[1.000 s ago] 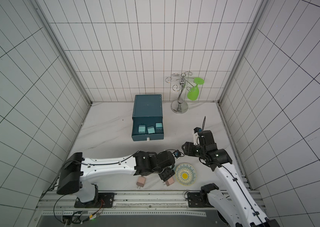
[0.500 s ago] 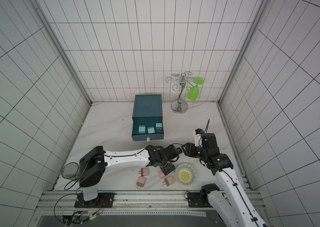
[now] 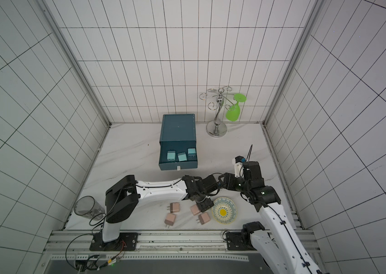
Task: Place the plugs into the drawer by color
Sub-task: Pick up the plug from the center of the board.
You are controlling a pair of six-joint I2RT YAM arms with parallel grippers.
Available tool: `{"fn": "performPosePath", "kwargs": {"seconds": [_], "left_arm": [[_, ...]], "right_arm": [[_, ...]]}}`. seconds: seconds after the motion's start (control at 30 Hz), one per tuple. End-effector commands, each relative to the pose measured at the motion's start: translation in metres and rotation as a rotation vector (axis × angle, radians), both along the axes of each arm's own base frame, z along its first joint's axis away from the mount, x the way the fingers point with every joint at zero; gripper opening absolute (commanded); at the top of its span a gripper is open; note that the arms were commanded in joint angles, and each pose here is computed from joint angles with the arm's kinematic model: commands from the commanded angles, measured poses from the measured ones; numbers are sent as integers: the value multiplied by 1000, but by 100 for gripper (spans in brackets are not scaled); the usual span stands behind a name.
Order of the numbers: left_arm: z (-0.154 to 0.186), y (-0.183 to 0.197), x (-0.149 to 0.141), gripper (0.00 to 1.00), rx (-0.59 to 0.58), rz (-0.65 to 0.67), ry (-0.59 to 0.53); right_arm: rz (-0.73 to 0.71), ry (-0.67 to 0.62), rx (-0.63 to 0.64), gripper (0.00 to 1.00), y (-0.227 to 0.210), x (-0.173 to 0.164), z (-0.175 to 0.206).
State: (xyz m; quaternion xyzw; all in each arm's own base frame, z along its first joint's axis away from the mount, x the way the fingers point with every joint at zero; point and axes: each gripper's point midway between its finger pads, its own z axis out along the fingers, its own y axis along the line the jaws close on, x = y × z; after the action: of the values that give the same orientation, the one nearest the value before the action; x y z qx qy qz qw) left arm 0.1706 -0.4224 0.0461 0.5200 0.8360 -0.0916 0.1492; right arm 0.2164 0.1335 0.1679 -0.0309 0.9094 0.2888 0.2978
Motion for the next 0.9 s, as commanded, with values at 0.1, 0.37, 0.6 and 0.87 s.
{"fn": "performPosePath", "kwargs": {"seconds": [0.1, 0.37, 0.6, 0.87], "left_arm": [[-3, -8, 2, 70, -16, -9, 10], [-14, -7, 0, 65, 4, -5, 36], [-20, -5, 0, 59, 17, 1, 40], [-17, -2, 3, 36, 17, 36, 54]], "right_arm": [[8, 4, 20, 57, 2, -1, -4], [8, 7, 19, 57, 2, -1, -6], [6, 10, 17, 57, 2, -1, -8], [7, 11, 19, 57, 2, -1, -8]]}}
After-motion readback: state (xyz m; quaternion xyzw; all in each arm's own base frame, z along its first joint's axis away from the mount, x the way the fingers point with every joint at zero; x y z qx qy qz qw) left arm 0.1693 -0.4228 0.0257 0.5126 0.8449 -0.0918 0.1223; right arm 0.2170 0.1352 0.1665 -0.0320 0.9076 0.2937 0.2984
